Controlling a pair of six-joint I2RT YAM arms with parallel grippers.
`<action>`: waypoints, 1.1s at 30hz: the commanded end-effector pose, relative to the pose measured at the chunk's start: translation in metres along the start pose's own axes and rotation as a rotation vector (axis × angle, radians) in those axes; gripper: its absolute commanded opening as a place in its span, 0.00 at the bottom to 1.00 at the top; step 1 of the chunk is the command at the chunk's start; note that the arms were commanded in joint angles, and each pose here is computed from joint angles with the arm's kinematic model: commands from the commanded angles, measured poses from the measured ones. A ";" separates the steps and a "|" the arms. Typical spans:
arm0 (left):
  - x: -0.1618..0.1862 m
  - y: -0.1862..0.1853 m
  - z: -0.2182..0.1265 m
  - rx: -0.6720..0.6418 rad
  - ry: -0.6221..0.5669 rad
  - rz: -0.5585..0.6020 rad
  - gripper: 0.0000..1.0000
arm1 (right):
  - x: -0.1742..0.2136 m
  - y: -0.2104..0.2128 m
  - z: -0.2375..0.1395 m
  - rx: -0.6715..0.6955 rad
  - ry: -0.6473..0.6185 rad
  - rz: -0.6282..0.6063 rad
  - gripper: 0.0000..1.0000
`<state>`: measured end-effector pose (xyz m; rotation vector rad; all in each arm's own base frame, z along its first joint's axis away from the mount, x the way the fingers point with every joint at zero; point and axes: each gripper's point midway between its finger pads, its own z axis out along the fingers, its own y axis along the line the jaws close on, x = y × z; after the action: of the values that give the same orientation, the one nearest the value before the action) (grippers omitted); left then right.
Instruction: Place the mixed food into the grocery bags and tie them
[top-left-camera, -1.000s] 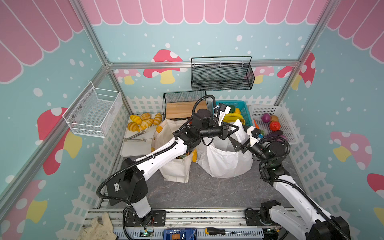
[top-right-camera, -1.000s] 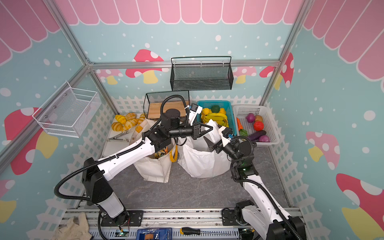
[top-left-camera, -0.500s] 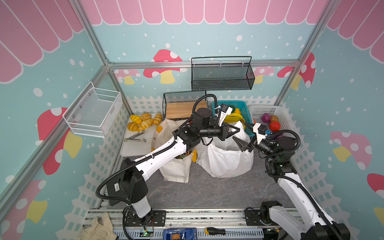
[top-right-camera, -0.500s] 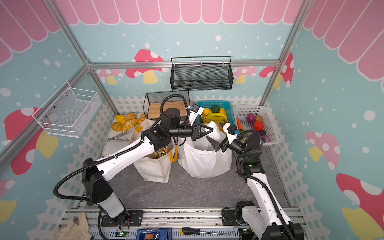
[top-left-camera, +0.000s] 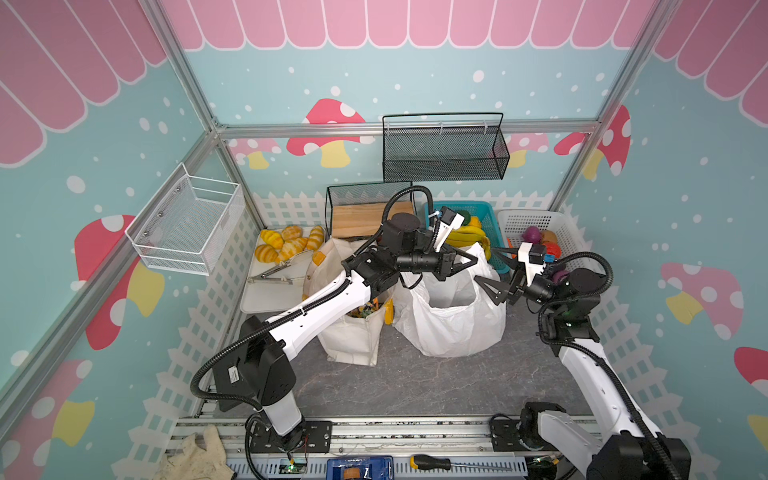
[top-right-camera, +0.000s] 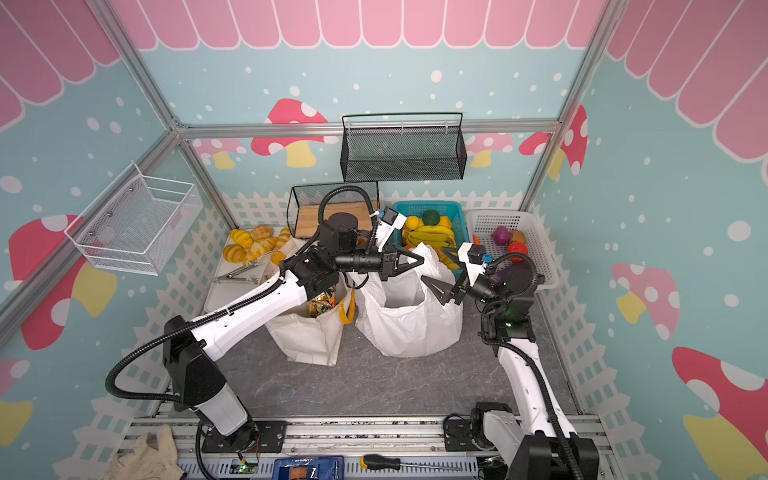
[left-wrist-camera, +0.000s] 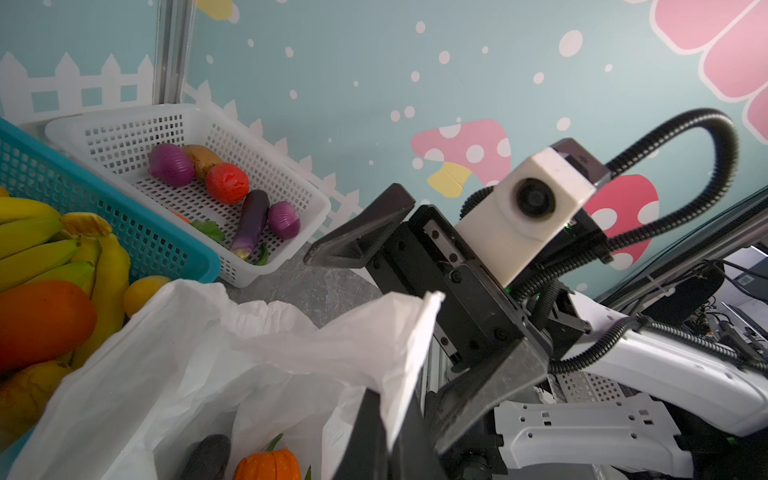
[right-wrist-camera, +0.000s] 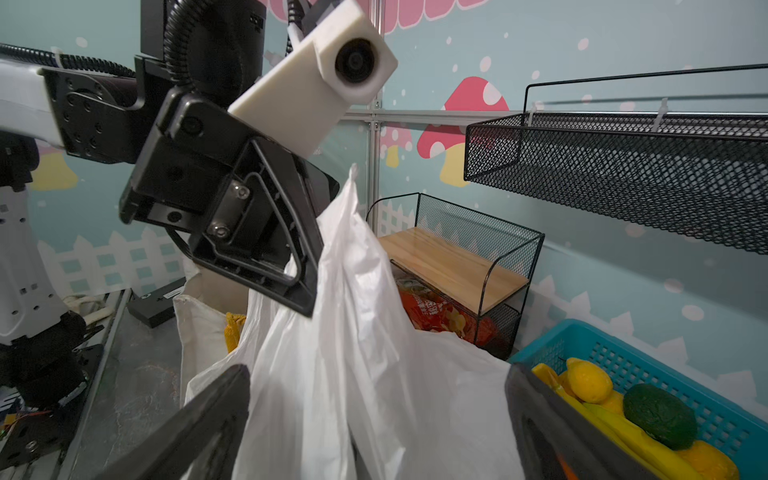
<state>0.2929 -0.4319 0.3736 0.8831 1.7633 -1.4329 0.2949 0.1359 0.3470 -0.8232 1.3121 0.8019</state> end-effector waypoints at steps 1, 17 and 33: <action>-0.005 -0.018 -0.006 0.074 0.027 0.037 0.00 | -0.006 0.016 0.004 -0.179 0.004 -0.060 0.96; -0.005 -0.037 -0.016 0.235 0.091 0.019 0.00 | 0.035 0.033 0.031 -0.401 0.031 0.059 0.30; -0.009 -0.005 -0.028 0.047 0.077 0.282 0.22 | 0.072 0.058 0.013 -0.333 0.021 0.239 0.00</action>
<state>0.2860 -0.4102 0.3634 1.1191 1.7297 -1.3927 0.2640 0.1774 0.2698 -0.9534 1.3343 1.2060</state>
